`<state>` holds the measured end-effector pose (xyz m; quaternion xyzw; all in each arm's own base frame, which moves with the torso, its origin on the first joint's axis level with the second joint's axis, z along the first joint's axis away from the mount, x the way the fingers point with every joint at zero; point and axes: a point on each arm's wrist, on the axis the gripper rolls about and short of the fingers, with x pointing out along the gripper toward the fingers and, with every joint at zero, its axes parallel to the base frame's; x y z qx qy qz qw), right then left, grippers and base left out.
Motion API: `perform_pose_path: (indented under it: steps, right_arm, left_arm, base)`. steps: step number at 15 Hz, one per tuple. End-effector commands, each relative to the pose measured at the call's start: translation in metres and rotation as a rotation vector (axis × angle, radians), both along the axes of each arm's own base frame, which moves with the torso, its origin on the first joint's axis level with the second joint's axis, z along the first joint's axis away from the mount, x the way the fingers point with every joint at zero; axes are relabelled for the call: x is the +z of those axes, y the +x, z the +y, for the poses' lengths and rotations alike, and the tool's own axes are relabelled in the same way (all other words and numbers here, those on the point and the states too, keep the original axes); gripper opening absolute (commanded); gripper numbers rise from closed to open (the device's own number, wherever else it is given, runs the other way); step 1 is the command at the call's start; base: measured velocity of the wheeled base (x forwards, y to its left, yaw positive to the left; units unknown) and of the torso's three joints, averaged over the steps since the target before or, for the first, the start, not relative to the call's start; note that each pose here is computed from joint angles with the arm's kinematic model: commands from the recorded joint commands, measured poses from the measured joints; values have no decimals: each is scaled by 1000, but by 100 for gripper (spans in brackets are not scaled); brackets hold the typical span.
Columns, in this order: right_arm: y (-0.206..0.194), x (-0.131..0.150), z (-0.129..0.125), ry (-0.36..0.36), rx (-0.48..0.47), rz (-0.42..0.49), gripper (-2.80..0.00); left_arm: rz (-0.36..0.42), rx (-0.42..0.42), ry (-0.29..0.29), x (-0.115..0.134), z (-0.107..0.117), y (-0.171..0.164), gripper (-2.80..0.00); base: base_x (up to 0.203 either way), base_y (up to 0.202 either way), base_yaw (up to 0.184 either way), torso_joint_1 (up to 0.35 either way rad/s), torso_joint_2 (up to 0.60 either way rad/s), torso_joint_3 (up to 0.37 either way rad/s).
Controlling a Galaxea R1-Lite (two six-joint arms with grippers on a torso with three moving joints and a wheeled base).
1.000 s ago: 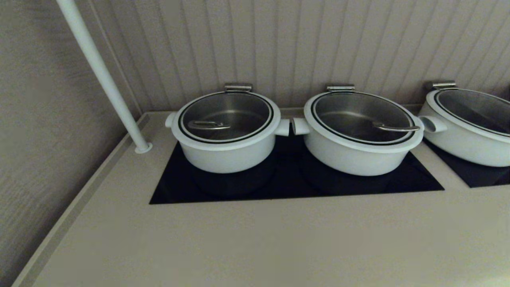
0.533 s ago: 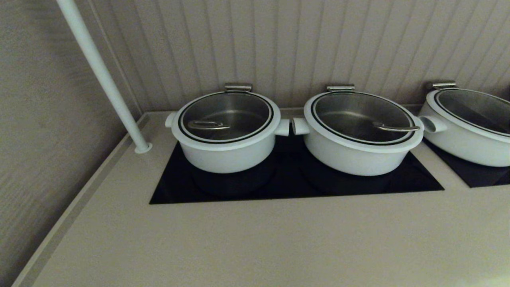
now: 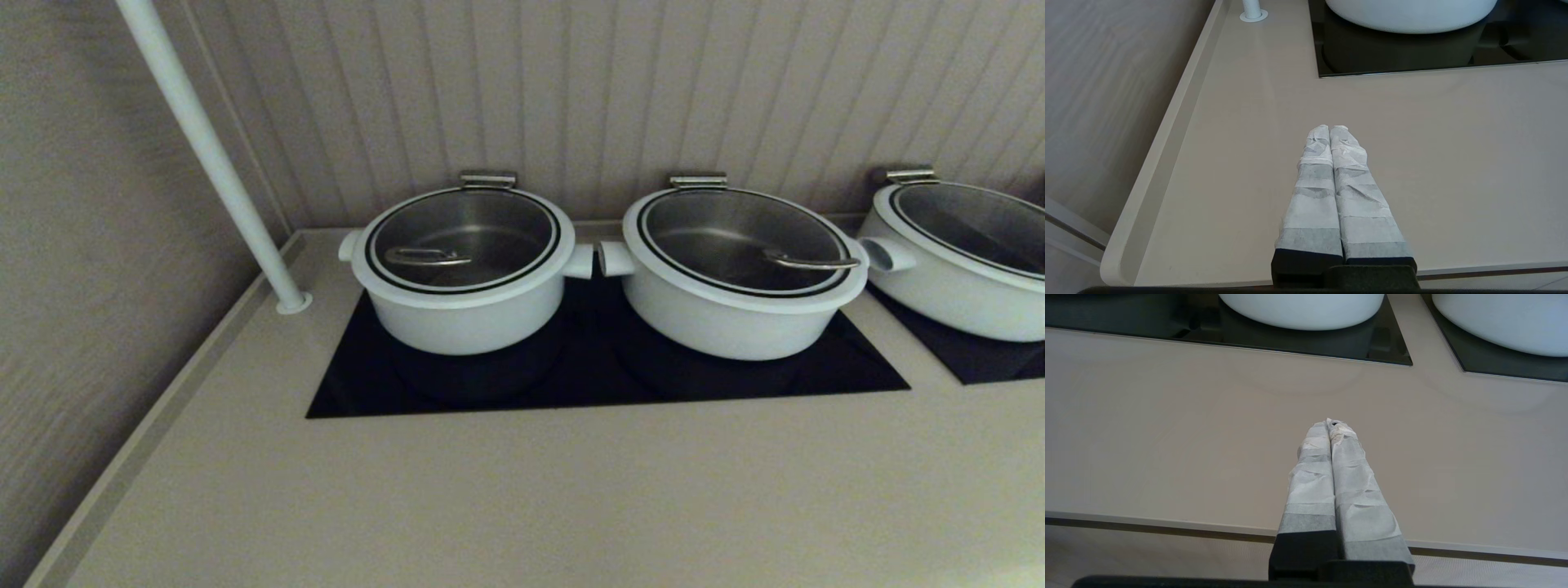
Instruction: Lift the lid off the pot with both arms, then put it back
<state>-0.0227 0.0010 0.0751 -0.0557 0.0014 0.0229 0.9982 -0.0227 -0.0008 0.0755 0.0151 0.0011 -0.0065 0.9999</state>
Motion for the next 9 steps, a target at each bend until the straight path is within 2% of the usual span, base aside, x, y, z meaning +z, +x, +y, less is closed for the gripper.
perform_pose_path:
  steps: [1,9]
  right_arm:
    - [0,0,0,4,1,1,-280]
    - [0,0,-1,48,-23,1,-280]
  left_arm:
    - [-1,1,0,0,0,0,-280]
    - [0,1,0,0,0,0,-280]
  base:
    - [0,0,0,0,0,0]
    - [0,0,0,0,0,0]
